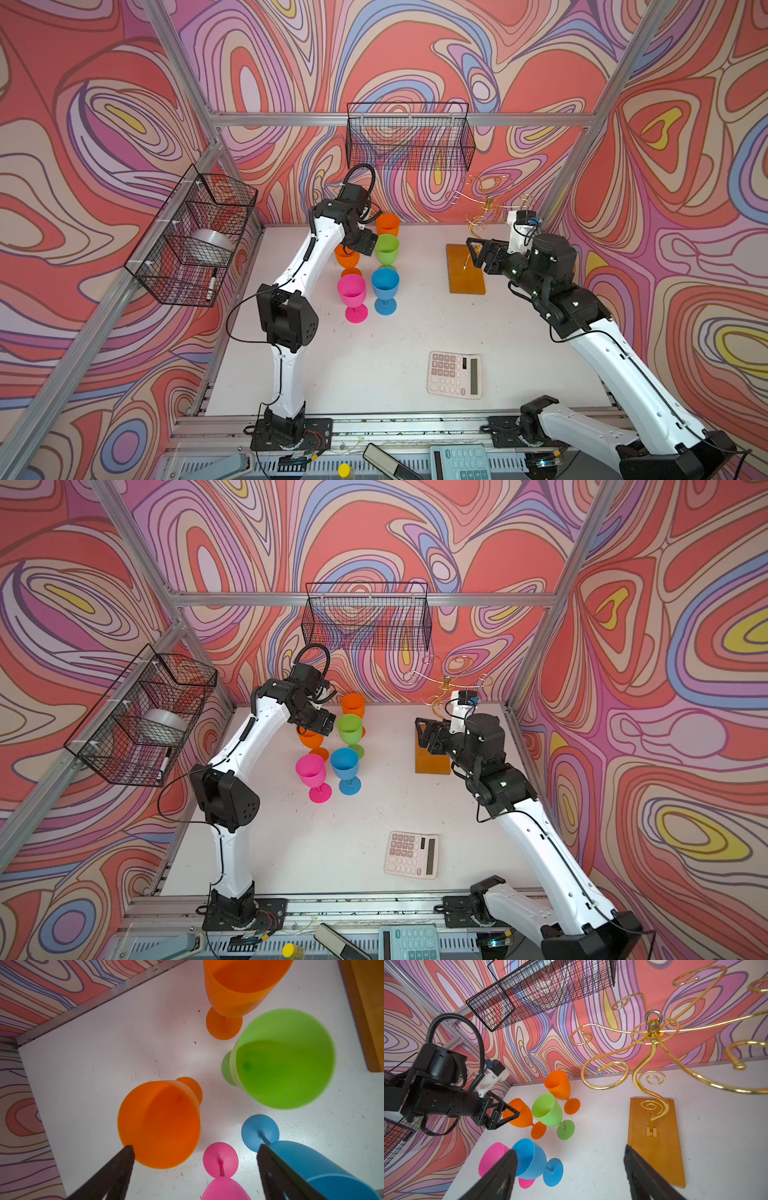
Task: Take the wine glass off the wine glass rack
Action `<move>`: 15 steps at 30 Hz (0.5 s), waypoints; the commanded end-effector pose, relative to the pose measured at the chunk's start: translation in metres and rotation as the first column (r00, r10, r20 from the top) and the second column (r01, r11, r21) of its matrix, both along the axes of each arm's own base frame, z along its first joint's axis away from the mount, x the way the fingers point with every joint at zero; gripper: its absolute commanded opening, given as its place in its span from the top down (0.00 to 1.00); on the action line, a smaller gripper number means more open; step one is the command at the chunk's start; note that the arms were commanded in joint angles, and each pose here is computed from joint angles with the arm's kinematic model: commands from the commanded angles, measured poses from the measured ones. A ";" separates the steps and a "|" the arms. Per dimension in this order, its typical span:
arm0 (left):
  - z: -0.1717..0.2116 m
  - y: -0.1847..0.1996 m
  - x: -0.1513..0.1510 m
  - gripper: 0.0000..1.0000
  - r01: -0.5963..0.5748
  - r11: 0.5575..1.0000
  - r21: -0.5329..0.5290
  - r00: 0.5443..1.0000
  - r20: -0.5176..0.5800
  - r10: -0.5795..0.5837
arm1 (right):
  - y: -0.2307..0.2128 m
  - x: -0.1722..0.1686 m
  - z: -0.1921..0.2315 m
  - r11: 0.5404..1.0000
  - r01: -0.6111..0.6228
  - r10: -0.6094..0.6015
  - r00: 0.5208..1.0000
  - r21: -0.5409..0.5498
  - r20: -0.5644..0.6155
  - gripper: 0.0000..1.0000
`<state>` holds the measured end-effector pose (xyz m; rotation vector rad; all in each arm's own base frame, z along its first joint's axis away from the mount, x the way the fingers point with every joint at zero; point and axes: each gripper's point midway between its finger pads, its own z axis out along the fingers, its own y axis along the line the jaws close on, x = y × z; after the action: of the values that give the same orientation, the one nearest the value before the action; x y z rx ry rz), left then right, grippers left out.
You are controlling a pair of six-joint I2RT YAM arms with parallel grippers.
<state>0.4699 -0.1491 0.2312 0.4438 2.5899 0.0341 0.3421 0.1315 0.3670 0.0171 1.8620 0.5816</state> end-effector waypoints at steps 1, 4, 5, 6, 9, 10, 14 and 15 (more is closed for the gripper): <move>0.029 0.010 -0.012 0.02 -0.017 1.000 0.003 0.998 0.060 0.017 | 0.004 0.001 0.008 1.000 -0.015 0.015 1.000 -0.002 0.021 0.14; 0.046 0.015 -0.017 0.00 -0.036 0.999 -0.003 0.993 0.113 0.036 | 0.001 0.001 0.012 1.000 -0.004 0.005 0.999 -0.012 0.036 0.13; 0.053 0.018 -0.019 0.00 -0.046 0.999 -0.007 0.989 0.137 0.046 | -0.001 0.001 0.015 1.000 0.006 -0.005 0.999 -0.018 0.045 0.12; 0.060 0.020 -0.021 0.00 -0.053 0.998 -0.013 0.986 0.160 0.055 | -0.005 0.001 0.018 0.999 0.027 -0.026 0.998 -0.027 0.057 0.12; 0.079 0.025 -0.029 0.00 -0.071 0.996 -0.047 0.966 0.244 0.080 | -0.020 -0.001 0.030 0.994 0.099 -0.094 0.990 -0.045 0.102 0.10; 0.083 0.028 -0.032 0.00 -0.080 0.995 -0.060 0.959 0.268 0.093 | -0.026 -0.003 0.036 0.990 0.128 -0.122 0.985 -0.050 0.121 0.09; 0.101 0.039 -0.050 0.00 -0.109 0.986 -0.124 0.913 0.381 0.148 | -0.054 -0.012 0.060 0.963 0.262 -0.243 0.947 -0.065 0.211 0.07; 0.105 0.042 -0.054 0.00 -0.118 0.983 -0.140 0.899 0.406 0.166 | -0.061 -0.015 0.064 0.953 0.296 -0.275 0.935 -0.067 0.226 0.06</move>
<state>0.4142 -0.1140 0.3069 0.2889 2.3248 0.0506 0.3384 0.0974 0.3918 0.0844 1.7679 0.3902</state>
